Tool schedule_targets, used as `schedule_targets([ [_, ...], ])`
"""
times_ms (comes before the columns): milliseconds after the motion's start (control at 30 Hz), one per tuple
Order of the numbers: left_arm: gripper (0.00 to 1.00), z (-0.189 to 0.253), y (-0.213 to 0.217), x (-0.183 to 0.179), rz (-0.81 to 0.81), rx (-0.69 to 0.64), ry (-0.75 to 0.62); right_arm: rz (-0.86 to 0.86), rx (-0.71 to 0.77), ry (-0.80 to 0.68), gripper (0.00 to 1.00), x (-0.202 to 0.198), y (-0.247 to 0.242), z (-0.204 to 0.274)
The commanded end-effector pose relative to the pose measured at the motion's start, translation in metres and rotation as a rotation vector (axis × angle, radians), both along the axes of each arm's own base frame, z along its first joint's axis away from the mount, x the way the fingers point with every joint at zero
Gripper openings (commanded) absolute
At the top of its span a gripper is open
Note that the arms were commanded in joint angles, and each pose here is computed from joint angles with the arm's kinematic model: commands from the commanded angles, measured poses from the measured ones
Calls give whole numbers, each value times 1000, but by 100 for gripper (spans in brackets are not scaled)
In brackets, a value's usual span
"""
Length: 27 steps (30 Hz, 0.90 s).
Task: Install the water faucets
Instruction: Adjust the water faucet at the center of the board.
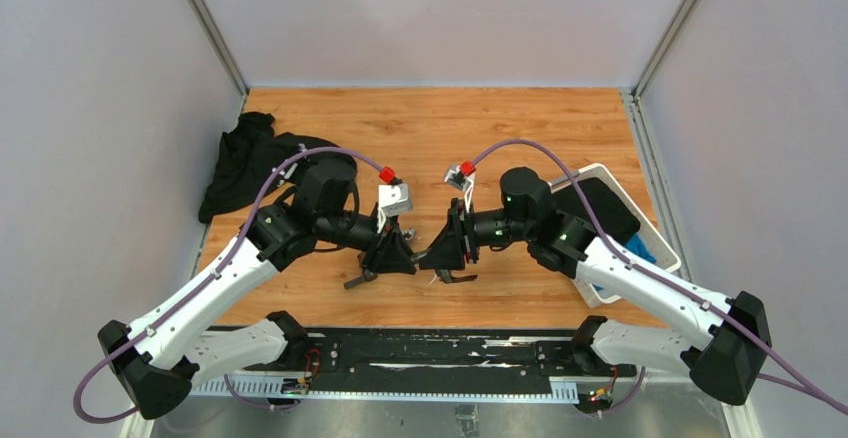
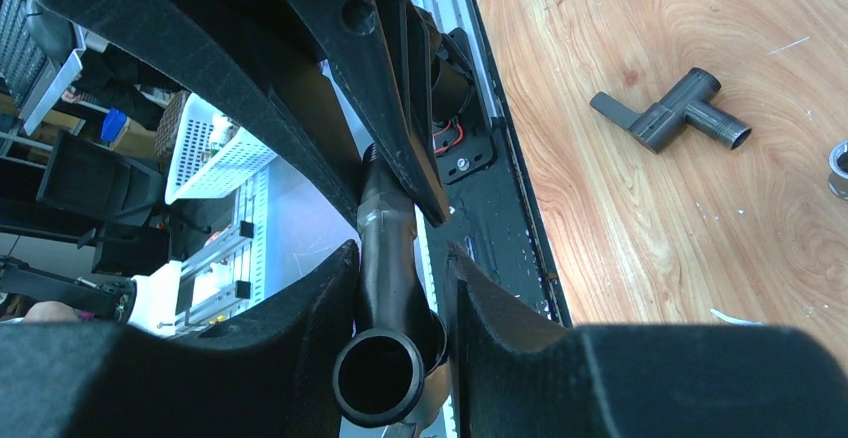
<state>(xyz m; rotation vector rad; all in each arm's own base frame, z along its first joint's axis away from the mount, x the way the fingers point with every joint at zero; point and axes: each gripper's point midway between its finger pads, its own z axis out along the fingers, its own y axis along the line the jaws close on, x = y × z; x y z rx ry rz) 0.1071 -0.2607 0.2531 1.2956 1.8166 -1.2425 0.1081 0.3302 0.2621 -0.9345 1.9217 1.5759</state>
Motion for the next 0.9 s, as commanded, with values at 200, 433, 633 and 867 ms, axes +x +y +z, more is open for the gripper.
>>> schedule_targets([
  [200,0,14,0,3,3,-28,-42,22,15,11,40,-9,-1,-3],
  [433,0,15,-2,2,-8,-37,-30,-1,28,8,0,-5,0,-1],
  [633,0,16,-1,-1,-17,-39,-34,14,73,-2,3,-8,2,9],
  [867,0,15,-1,-2,-22,-38,-30,36,86,3,29,-11,3,13],
])
